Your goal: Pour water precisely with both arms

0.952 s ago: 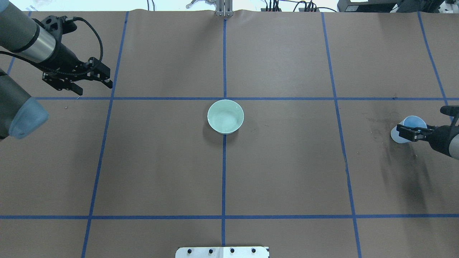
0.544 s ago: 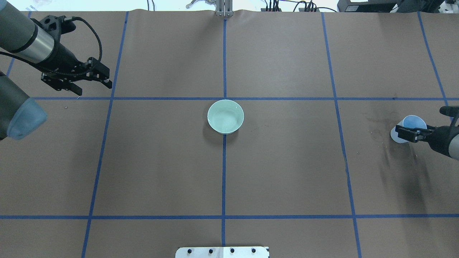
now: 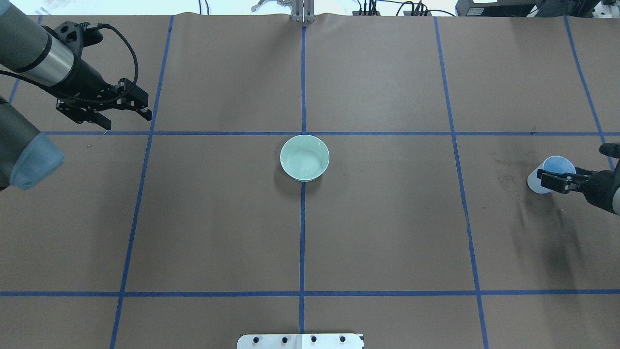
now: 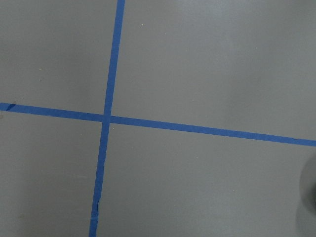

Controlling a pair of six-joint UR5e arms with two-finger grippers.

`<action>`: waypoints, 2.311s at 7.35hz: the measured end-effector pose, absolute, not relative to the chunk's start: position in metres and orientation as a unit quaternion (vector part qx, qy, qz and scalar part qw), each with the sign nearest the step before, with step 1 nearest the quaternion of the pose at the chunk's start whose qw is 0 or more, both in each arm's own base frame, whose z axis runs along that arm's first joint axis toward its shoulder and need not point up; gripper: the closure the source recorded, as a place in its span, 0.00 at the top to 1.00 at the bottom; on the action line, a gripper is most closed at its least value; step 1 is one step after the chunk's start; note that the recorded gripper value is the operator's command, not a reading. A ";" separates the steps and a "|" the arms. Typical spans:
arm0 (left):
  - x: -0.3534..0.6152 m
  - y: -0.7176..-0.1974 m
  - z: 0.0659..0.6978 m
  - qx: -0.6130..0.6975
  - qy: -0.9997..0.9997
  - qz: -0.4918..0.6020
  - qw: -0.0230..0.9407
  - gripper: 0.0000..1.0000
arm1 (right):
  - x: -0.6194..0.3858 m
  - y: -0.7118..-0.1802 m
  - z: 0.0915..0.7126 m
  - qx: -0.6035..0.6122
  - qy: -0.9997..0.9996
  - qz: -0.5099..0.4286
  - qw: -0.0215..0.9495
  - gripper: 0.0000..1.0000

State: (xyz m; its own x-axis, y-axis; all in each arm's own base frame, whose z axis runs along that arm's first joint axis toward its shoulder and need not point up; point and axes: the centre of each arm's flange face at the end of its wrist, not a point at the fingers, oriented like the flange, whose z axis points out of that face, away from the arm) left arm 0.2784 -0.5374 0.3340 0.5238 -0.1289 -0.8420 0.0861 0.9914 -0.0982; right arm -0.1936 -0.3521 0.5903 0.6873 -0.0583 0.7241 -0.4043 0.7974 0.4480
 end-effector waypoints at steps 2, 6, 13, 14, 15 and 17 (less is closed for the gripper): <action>0.310 -0.534 0.318 -0.034 0.483 -0.070 0.872 1.00 | -0.174 -0.355 0.578 0.294 -0.398 0.102 0.863 0.99; 0.450 -0.537 0.242 -0.046 0.467 -0.105 0.877 1.00 | -0.088 -0.419 0.549 0.252 -0.426 0.086 0.865 0.99; 0.581 -0.517 0.216 -0.057 0.443 -0.089 0.890 0.11 | 0.001 -0.480 0.527 0.176 -0.421 -0.035 0.889 0.99; 0.587 -0.514 0.217 -0.058 0.442 -0.087 0.891 0.00 | 0.004 -0.480 0.532 0.169 -0.416 -0.052 0.892 0.99; 0.590 -0.511 0.218 -0.058 0.441 -0.085 0.892 0.00 | 0.009 -0.479 0.536 0.163 -0.412 -0.066 0.894 0.99; 0.591 -0.510 0.216 -0.056 0.445 -0.082 0.890 0.00 | 0.011 -0.479 0.540 0.160 -0.409 -0.079 0.895 0.99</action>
